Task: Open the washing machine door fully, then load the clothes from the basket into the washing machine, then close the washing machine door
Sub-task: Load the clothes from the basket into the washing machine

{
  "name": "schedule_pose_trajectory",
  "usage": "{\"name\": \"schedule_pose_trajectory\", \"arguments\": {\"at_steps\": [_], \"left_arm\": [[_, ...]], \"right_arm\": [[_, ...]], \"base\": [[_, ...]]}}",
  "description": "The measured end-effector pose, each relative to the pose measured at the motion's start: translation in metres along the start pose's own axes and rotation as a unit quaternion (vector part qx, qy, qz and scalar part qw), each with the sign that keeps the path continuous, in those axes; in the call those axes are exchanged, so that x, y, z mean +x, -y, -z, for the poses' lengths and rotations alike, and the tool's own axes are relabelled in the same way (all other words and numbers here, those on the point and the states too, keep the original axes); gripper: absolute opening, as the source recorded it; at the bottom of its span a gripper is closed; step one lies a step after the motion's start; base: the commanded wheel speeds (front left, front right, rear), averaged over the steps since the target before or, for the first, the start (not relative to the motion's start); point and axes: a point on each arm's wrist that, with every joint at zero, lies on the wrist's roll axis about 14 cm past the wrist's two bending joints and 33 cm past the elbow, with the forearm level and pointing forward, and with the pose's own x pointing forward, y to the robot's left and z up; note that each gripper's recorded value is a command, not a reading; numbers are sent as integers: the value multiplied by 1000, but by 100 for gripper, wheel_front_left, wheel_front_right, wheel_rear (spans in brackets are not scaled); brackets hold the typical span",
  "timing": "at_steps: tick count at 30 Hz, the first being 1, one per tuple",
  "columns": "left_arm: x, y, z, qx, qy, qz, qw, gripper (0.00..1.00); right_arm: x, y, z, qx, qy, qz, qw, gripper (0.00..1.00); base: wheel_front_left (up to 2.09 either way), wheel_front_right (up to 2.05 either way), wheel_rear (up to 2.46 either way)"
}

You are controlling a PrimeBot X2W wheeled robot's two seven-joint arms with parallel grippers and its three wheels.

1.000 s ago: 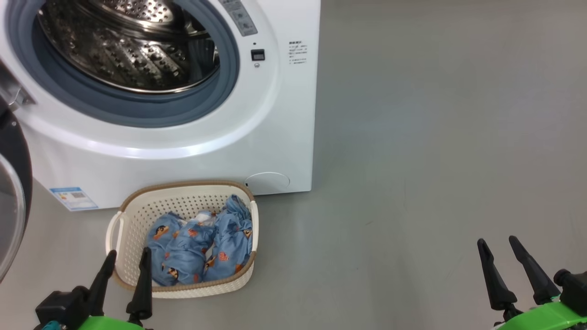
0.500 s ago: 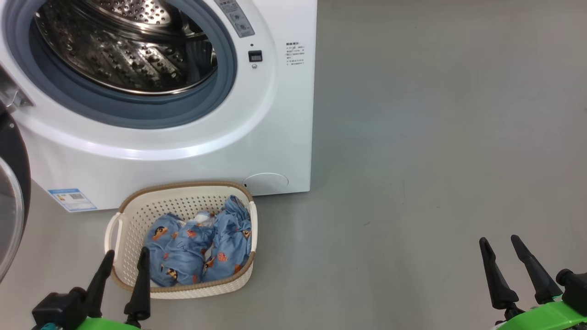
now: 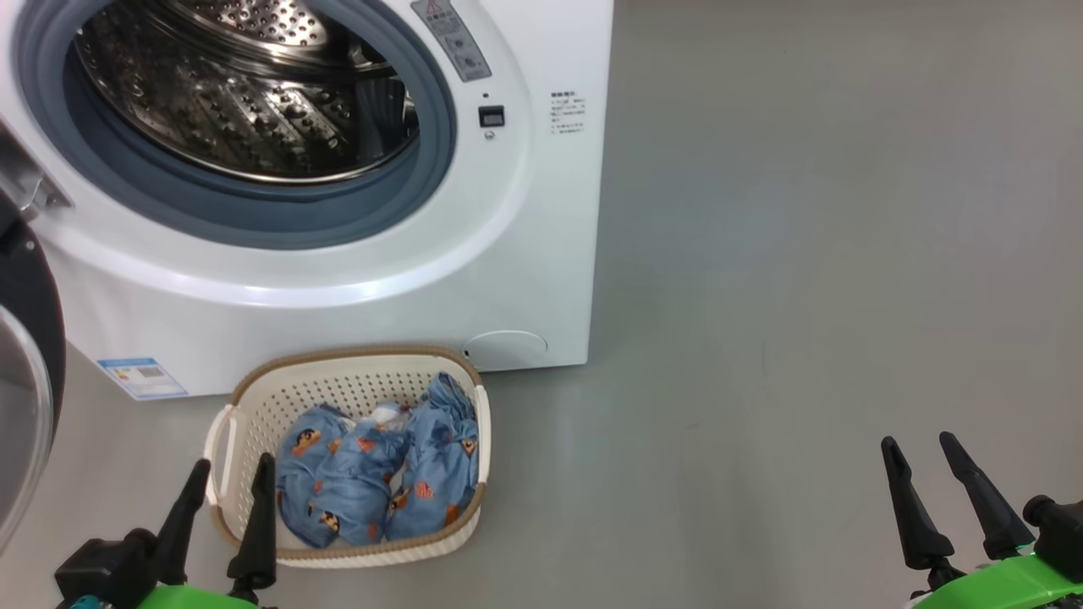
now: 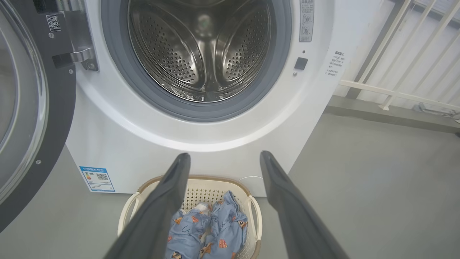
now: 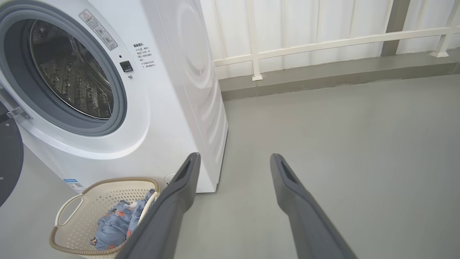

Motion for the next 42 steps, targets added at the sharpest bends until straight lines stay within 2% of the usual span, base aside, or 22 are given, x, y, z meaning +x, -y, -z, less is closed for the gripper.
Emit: {"name": "schedule_pose_trajectory", "arguments": {"at_steps": [9,25,35,42], "left_arm": [[3,-4,3,0,-6,-4,1000,100],[8,-8,13,-4,-18,-12,1000,100],[19,-7,65,-18,-96,-14,995,100],[35,-17,114,-10,-174,-16,985,100]], "right_arm": [[2,-2,6,3,-8,-1,1000,100],[6,-8,13,11,-15,-4,1000,100],[23,-18,19,23,-19,-14,999,100],[46,-23,29,32,-23,-16,999,100]], "base": [[88,-145,57],[9,-9,0],[0,0,0],[0,0,0]]}}
